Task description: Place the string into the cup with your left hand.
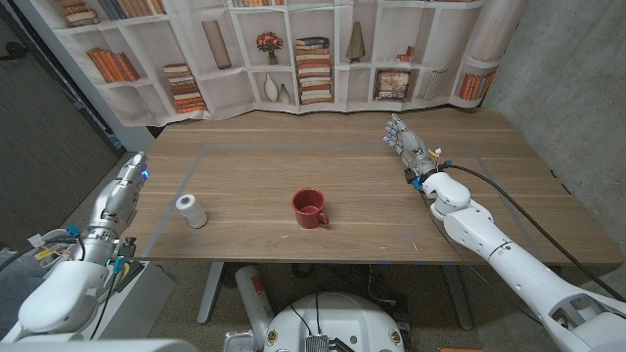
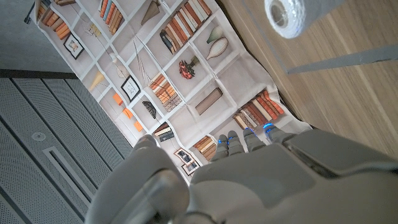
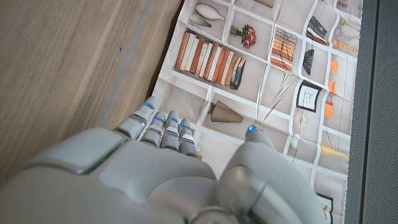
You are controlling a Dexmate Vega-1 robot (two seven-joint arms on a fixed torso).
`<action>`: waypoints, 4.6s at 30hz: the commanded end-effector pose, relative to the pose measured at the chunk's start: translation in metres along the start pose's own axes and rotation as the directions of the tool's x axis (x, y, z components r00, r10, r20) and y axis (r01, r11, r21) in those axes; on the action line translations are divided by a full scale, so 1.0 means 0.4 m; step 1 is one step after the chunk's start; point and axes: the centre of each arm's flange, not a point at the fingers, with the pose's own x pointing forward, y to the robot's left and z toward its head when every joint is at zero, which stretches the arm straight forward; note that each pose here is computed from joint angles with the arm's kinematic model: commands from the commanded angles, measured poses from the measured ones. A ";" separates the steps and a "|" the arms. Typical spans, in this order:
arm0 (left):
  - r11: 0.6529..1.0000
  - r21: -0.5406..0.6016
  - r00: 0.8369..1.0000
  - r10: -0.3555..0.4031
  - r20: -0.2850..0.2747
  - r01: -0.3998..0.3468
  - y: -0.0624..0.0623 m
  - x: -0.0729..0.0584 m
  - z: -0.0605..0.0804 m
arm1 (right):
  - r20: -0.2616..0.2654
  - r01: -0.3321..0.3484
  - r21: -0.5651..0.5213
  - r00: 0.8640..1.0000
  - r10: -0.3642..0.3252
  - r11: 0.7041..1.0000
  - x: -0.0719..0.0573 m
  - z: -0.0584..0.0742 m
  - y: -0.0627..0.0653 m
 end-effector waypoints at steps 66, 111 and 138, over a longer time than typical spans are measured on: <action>0.972 0.233 0.989 0.051 -0.141 -0.017 -0.120 0.000 -0.099 | -0.009 -0.025 0.019 1.000 0.026 0.999 -0.012 -0.022 -0.010; 0.943 0.331 0.974 0.044 -0.224 0.033 -0.175 0.018 -0.119 | -0.025 -0.015 0.051 1.000 0.017 0.999 -0.003 -0.059 0.004; 0.936 0.350 0.972 0.107 -0.210 -0.028 -0.193 0.008 -0.106 | -0.033 -0.031 0.063 0.999 0.033 0.998 -0.001 -0.074 0.010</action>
